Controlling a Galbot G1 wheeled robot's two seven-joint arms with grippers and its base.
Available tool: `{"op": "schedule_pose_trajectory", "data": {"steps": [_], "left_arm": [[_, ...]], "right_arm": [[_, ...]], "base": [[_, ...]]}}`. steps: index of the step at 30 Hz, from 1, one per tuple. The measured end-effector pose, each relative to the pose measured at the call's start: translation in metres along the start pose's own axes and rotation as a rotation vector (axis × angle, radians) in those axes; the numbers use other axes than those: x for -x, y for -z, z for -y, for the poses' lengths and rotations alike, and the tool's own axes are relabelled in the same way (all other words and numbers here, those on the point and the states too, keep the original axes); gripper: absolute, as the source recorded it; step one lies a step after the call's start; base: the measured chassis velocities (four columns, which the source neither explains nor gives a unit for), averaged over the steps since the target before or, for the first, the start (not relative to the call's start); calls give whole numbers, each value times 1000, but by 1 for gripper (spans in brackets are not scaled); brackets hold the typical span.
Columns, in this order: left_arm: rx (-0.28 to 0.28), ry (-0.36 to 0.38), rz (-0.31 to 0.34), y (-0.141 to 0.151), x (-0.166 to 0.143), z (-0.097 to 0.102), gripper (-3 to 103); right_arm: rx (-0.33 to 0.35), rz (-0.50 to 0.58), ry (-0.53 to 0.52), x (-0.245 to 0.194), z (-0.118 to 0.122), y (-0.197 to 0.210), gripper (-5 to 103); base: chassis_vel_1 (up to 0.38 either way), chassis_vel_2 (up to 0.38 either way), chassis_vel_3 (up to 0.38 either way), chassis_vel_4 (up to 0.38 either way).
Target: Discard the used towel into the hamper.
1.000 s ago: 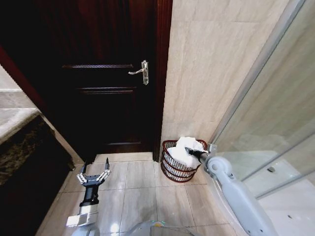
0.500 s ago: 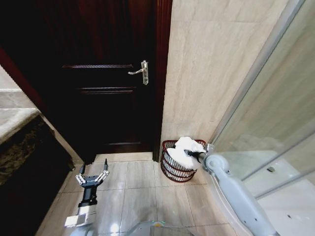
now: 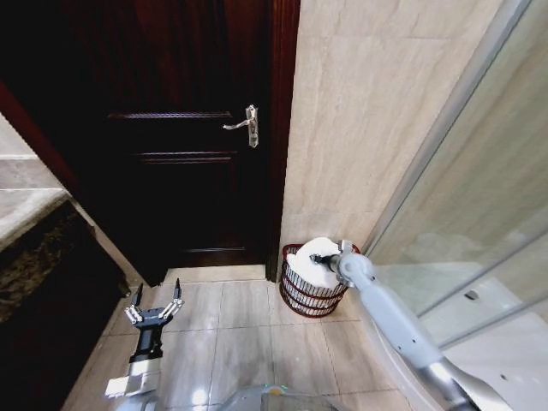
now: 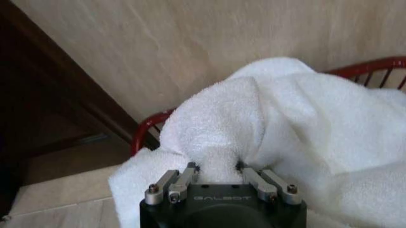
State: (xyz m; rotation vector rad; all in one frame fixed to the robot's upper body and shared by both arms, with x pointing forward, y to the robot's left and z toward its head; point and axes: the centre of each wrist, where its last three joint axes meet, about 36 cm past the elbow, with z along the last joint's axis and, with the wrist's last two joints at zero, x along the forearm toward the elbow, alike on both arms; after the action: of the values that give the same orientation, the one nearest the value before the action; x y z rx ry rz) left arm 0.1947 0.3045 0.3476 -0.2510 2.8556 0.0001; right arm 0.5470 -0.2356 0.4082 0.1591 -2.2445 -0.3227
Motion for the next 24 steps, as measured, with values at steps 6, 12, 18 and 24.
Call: {"op": "schedule_pose_trajectory", "data": {"steps": [6, 12, 18, 24], "left_arm": [[-5, 0, 4, -1, 4, 2, 100], [-10, -6, 2, -2, 4, 6, 100], [-10, -8, -1, -3, 3, 7, 100], [-9, -15, -2, -4, 3, 9, 100]], "right_arm": [[9, -38, -6, 9, 1, -17, 27], [24, -58, -12, 17, 8, -25, 27], [16, -22, 12, 6, 9, -19, 36], [-67, 135, 49, -46, -7, -18, 62]], "base": [[0, 0, 0, 0], [0, 0, 0, 0], [0, 0, 0, 0], [0, 0, 0, 0]]}}
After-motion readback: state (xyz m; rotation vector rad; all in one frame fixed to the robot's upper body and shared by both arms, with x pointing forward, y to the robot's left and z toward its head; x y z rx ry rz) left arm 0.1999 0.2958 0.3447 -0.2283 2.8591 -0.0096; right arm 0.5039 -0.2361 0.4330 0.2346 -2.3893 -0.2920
